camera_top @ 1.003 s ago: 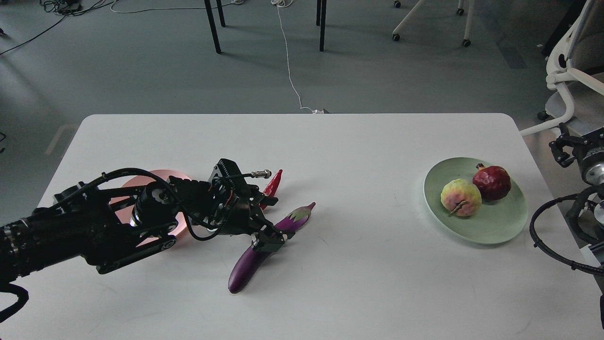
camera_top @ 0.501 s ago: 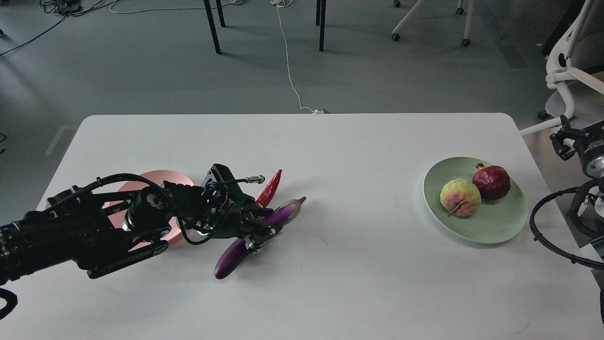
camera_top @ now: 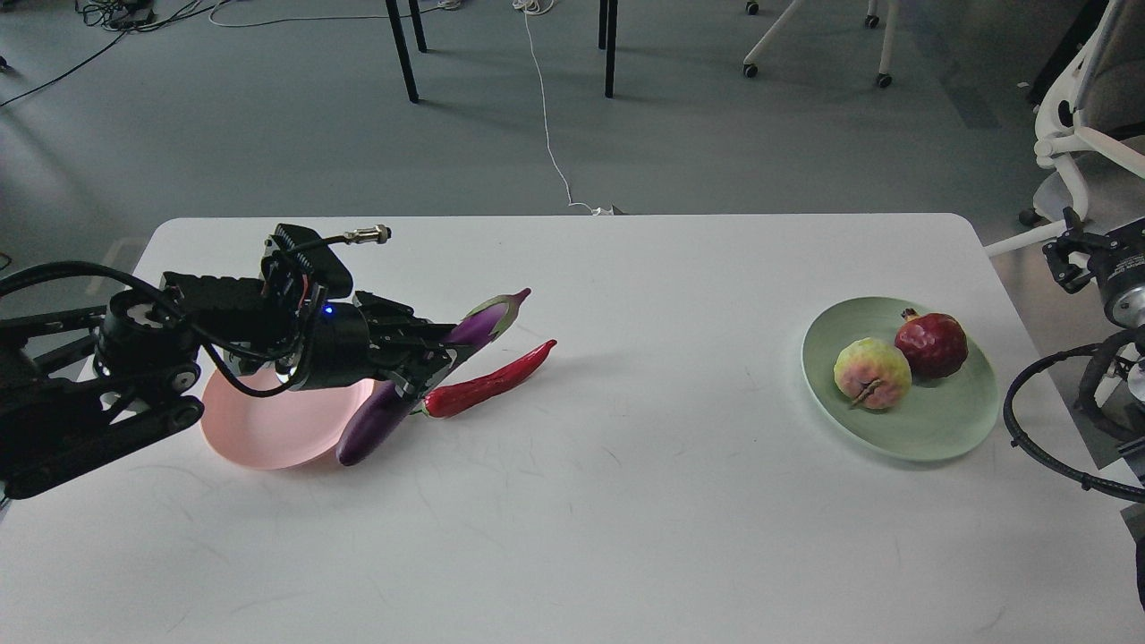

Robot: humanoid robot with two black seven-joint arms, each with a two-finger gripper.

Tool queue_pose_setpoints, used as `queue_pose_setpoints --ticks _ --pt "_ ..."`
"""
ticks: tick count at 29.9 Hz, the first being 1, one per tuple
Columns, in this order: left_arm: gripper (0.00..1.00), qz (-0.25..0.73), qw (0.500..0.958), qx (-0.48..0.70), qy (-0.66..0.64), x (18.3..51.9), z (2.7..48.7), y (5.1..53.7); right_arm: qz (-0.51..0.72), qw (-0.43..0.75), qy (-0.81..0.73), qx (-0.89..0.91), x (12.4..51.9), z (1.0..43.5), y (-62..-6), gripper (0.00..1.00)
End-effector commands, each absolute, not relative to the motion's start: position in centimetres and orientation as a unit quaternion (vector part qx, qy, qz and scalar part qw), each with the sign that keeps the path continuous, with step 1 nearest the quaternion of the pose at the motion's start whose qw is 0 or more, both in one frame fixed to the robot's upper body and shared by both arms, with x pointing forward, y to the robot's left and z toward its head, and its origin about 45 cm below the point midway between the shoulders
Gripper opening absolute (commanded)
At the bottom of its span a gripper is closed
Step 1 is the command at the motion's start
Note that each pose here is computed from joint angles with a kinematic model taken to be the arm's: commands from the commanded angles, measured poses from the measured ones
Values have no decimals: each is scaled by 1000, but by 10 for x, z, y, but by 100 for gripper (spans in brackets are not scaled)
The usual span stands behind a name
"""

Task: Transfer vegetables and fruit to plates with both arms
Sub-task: 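Carry the eggplant onto the pink plate with the left gripper, then move the left gripper to the red chili pepper and grasp it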

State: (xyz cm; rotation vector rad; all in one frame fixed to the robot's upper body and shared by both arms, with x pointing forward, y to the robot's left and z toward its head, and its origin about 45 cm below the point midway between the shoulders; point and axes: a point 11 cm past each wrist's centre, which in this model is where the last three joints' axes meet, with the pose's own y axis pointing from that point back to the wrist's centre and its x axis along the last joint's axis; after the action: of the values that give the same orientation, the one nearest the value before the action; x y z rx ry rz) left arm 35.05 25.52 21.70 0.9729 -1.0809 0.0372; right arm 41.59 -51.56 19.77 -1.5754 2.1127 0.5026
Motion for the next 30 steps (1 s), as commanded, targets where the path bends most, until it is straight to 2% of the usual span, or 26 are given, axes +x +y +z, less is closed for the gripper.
queue_pose_setpoints --ticks 1,4,8,9,12,14,16,21,24,30 --pt "19 50 724 510 -462 359 216 317 183 229 765 -573 418 198 -514 99" --pt "21 73 708 553 -432 366 203 355 186 231 762 -576 421 197 -508 99" --pt "27 83 702 584 -399 358 180 385 186 230 761 -577 421 197 -507 99" --pt "33 88 698 590 -396 358 178 391 185 230 761 -578 422 198 -507 99" --pt "62 93 697 595 -389 355 166 396 181 234 759 -581 426 204 -506 99" --pt "66 99 697 593 -391 356 162 395 180 233 759 -581 426 206 -507 99" --pt "76 100 698 589 -395 357 159 390 180 232 759 -581 425 205 -507 99" --pt "85 107 698 583 -401 363 165 386 181 232 758 -582 426 205 -505 99" --pt "86 113 697 569 -421 373 175 373 181 233 758 -582 426 205 -505 99" --pt "84 114 709 480 -505 397 181 284 182 232 758 -581 426 204 -505 99"
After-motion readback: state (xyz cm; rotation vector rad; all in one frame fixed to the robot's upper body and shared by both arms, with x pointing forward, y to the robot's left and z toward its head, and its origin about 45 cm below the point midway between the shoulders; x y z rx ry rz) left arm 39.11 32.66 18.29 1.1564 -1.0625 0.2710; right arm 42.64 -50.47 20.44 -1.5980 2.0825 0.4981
